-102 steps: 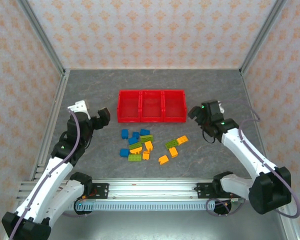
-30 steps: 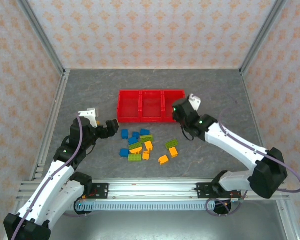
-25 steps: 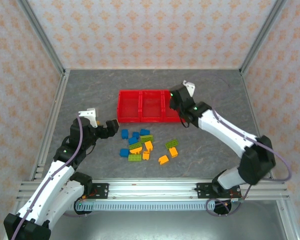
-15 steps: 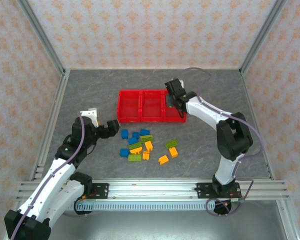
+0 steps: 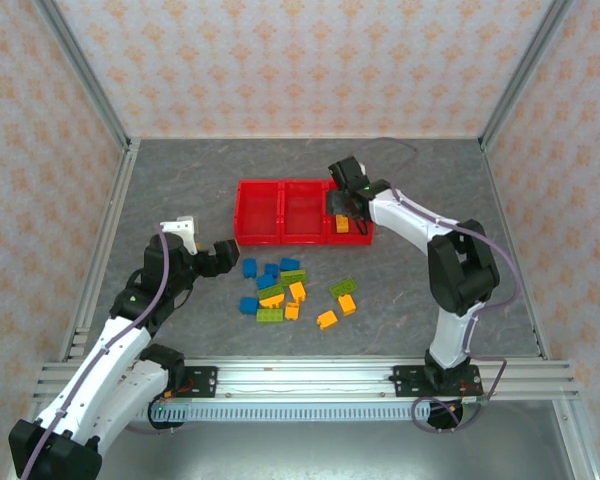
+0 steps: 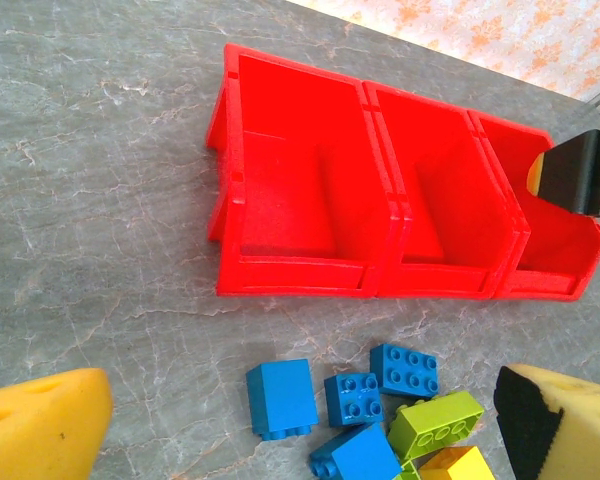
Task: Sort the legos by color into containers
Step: Place the lego in the container.
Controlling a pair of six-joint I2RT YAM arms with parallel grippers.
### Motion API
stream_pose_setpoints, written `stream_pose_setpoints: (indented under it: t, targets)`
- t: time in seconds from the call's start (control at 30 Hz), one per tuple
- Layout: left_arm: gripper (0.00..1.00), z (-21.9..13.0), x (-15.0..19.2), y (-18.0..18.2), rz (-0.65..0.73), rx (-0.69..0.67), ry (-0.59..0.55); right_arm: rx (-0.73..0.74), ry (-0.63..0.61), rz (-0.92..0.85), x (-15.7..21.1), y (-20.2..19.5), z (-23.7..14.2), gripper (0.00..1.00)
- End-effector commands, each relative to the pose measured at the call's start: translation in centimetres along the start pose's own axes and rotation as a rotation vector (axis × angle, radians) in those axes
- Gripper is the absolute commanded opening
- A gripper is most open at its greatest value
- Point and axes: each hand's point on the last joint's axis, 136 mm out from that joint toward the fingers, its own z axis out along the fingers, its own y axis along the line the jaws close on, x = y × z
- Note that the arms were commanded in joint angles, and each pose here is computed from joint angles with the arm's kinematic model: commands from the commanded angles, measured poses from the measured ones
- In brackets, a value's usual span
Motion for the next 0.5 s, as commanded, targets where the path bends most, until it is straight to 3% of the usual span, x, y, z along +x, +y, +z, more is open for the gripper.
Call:
stream_pose_setpoints:
  t: [0.0, 0.13, 0.33, 0.47]
  targets:
    - [0.99, -0.2, -0.7, -0.2, -0.004, 0.005, -0.029, -0.025, -0.007, 0.074, -0.9, -0.1, -4.8, 0.78]
    - [0.99, -0.3, -0.8, -0.2, -0.003, 0.006, -0.030, -0.056, 0.042, 0.150, 1.4, -0.2, -7.5, 0.86]
    - [0.99, -0.6, -0.9, -0.3, -0.003, 0.011, -0.039, -0.043, 0.182, 0.280, 8.0, -0.7, -9.1, 0.94]
    - [0.99, -0.6, -0.9, -0.6, -0.002, 0.027, -0.040, -0.049, 0.252, 0.348, 12.2, 0.3, -9.1, 0.94]
